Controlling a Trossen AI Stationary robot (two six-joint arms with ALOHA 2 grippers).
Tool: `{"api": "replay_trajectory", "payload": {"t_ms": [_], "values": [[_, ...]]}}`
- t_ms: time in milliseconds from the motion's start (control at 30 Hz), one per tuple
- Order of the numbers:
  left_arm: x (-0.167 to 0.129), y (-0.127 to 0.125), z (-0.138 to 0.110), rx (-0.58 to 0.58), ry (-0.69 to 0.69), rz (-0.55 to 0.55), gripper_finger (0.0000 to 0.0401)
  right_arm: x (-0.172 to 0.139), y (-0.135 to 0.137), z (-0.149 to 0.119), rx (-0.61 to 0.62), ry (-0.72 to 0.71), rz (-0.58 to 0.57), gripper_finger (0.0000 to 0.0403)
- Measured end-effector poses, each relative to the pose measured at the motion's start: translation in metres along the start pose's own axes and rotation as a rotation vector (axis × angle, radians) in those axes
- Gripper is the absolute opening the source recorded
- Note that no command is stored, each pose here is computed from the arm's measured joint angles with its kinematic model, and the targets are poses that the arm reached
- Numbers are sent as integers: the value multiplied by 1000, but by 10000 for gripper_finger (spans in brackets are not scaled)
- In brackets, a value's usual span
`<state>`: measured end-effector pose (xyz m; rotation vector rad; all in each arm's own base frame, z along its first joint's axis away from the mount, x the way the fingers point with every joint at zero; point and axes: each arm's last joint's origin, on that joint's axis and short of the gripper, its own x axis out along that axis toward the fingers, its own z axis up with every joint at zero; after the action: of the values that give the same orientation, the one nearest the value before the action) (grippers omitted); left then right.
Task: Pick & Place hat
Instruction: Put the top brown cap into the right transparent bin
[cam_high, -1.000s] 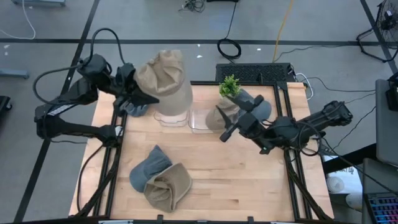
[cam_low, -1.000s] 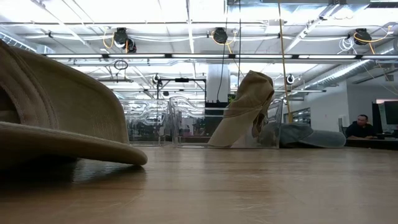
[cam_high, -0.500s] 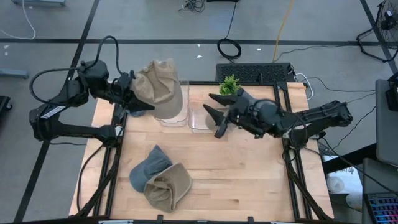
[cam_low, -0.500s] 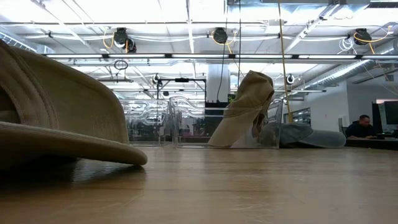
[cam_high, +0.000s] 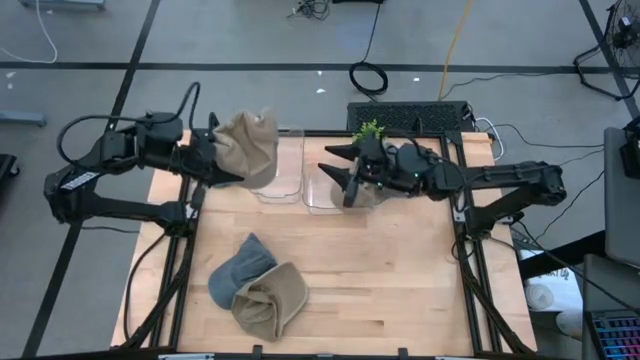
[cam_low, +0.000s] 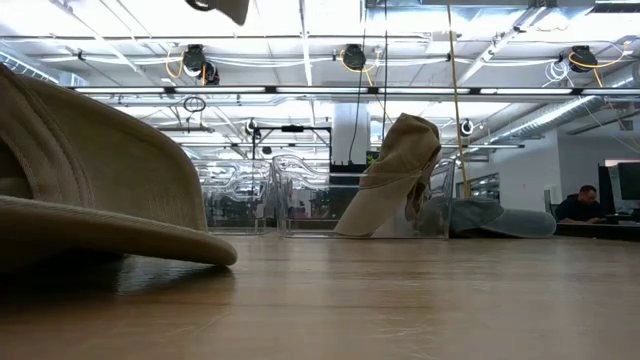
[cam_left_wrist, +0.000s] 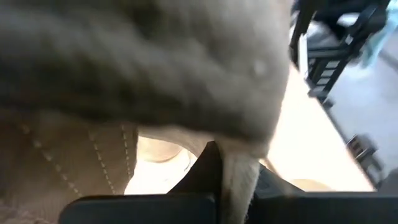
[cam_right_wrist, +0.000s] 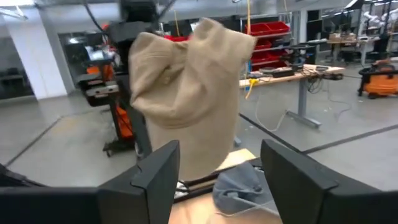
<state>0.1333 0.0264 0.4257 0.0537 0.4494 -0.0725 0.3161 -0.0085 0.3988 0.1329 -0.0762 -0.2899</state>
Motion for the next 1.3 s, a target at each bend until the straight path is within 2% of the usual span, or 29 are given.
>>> {"api": "replay_trajectory", "payload": {"t_ms": [167,333,700,867,1067,1300], "values": [[1,-3,-3,74,50,52,8,4,-14,3,-3,-11,-22,227],[9,-5,-1,114,60,37,8,7,-26,8,99,35,61,238],[58,-7,1,136,206,-23,8,1,-33,46,58,89,111,247],[72,-7,14,148,274,-10,8,-1,-33,50,59,122,129,247],[86,-4,35,162,288,-15,8,-1,-36,47,84,177,165,247],[110,-7,45,188,344,-51,8,-3,-36,45,77,205,178,247]]}}
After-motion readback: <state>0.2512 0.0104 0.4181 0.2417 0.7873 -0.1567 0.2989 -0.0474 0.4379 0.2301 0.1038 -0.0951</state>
